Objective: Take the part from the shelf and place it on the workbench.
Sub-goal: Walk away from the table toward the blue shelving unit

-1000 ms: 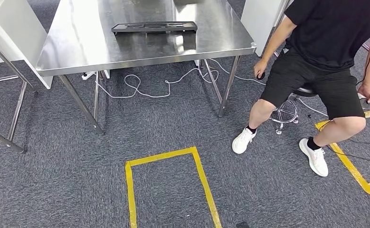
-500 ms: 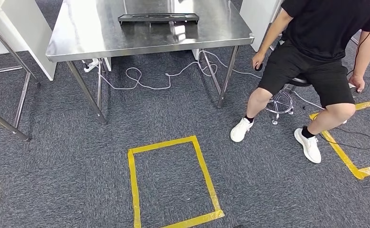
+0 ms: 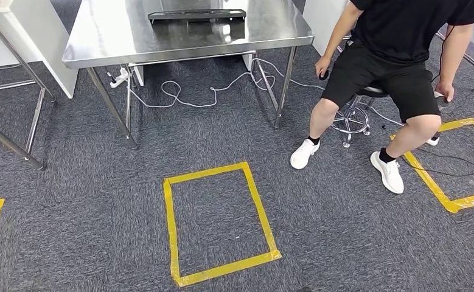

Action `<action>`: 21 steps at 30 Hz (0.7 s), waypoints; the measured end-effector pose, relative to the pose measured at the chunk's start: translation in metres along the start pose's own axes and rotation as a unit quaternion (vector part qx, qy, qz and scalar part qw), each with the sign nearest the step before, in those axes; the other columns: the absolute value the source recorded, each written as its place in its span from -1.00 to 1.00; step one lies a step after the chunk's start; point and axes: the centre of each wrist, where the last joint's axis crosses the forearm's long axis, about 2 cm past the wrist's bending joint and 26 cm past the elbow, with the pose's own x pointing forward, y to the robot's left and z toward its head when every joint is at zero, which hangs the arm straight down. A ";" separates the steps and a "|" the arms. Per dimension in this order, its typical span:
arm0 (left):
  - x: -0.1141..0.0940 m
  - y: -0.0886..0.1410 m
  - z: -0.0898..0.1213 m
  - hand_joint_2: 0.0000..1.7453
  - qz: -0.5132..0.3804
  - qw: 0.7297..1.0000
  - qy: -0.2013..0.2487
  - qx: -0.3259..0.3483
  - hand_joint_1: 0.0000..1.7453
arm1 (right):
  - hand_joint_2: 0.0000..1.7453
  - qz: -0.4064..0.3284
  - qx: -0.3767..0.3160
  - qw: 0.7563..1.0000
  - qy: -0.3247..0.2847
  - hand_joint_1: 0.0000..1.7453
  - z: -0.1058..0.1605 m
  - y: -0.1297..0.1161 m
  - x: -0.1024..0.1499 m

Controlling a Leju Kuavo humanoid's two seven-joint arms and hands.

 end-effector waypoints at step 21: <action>0.002 -0.001 -0.002 -1.00 -0.006 1.000 -0.009 0.002 -1.00 | -1.00 0.007 0.001 1.000 -0.002 -1.00 0.000 0.001 0.000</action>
